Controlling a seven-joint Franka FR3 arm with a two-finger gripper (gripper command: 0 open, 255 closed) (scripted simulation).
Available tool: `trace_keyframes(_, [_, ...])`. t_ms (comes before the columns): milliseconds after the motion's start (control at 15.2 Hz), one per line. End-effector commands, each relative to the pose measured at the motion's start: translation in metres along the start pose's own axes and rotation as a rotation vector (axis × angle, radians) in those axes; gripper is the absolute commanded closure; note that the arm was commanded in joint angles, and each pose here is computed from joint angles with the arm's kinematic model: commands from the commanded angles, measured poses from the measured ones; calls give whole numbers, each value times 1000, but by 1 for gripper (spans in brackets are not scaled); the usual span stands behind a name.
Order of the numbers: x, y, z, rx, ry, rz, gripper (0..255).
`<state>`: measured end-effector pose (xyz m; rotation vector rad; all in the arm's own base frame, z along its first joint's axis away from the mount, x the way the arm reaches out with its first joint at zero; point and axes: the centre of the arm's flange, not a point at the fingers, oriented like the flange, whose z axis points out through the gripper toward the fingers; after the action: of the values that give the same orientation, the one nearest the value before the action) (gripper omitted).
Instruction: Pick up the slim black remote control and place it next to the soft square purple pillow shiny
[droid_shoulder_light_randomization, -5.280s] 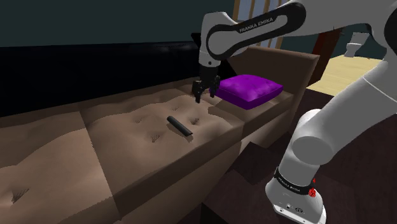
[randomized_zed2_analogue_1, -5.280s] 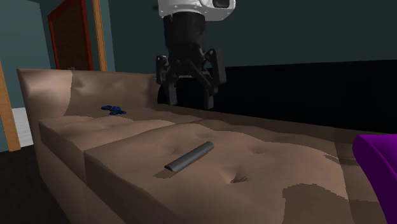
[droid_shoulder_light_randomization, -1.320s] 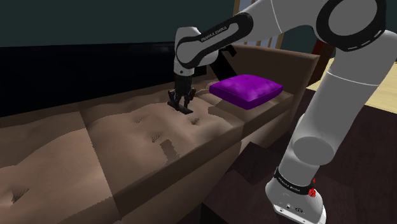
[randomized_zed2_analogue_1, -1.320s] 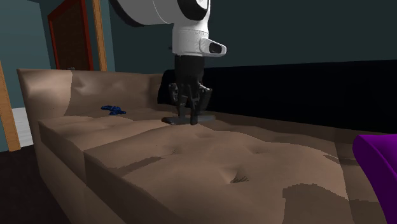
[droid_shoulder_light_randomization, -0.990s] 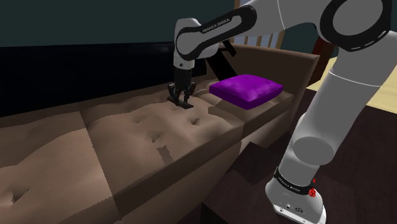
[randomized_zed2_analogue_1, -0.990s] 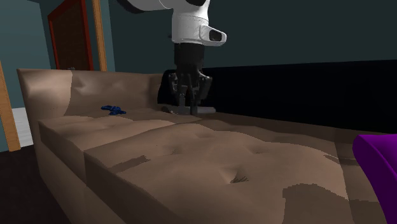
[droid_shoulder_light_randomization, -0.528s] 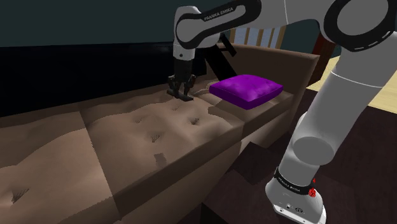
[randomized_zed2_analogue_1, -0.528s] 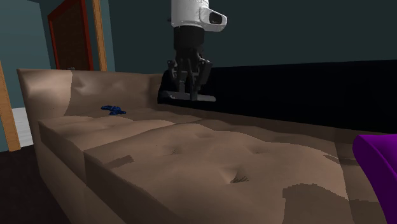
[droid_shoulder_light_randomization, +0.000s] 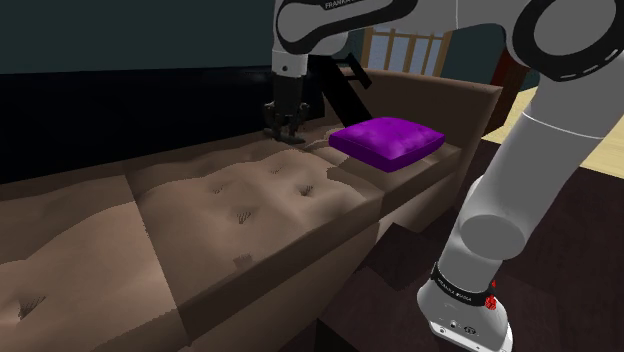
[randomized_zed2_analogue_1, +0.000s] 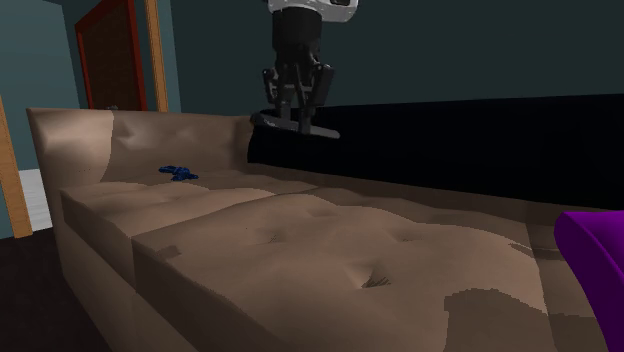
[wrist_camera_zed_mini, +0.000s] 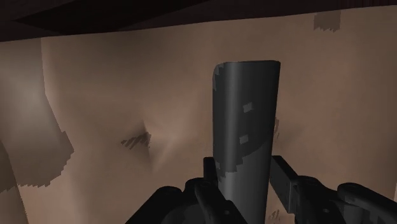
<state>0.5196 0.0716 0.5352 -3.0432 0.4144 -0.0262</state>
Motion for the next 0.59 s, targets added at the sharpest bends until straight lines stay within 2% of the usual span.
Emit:
trace_keyframes(0, [0,0,-12,0,0,0,255])
trace_keyframes(66, [0,0,-14,0,0,0,255])
trace_keyframes(528, [-20,89,-21,0,0,0,255])
